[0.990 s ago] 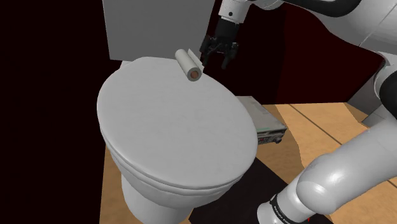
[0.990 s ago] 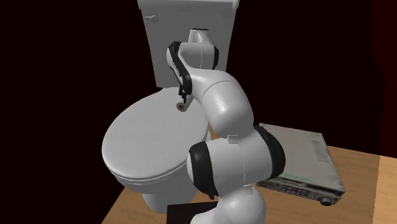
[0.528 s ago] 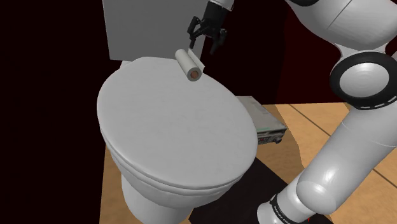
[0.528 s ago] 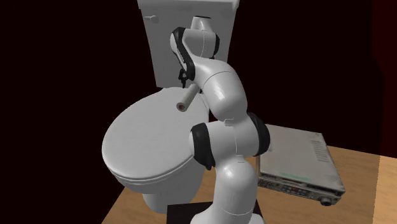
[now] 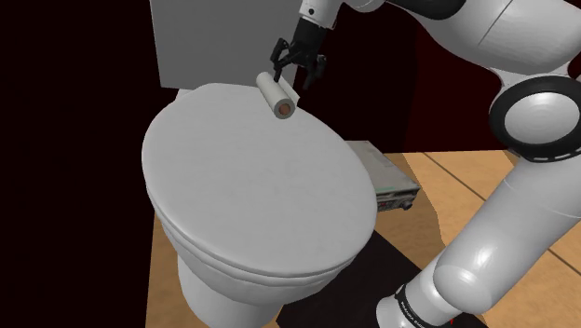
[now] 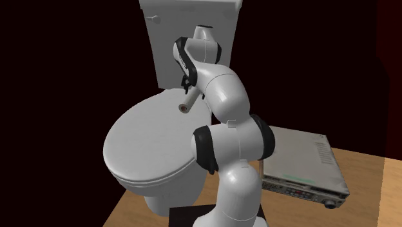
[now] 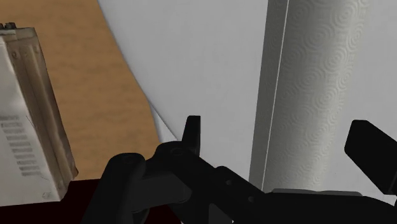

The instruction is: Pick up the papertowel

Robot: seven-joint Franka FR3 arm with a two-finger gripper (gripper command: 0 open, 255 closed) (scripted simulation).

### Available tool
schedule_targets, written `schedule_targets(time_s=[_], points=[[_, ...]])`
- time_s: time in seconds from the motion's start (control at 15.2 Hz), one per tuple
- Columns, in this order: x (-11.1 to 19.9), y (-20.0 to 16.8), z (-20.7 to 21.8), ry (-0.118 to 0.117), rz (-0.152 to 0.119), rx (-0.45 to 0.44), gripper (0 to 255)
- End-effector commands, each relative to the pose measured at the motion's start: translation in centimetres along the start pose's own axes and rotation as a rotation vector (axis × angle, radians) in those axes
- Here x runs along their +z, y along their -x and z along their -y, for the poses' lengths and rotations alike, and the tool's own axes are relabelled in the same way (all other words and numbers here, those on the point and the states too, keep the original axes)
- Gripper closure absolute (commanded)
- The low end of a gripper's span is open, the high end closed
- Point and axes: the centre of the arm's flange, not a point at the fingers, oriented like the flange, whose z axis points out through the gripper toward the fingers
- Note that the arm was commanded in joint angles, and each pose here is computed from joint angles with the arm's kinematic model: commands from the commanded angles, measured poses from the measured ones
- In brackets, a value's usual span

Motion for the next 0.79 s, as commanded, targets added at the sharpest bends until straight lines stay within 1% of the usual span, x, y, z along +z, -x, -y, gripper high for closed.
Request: schedule_targets(time_s=[0.0,0.07,0.66,0.73], points=[[0.22,0.02,-0.08,0.000,0.000,0.000,0],[0.26,-0.01,-0.12,0.000,0.000,0.000,255],[0.22,0.02,-0.08,0.000,0.000,0.000,255],[-0.30,0.03,-0.01,0.000,0.000,0.000,255]])
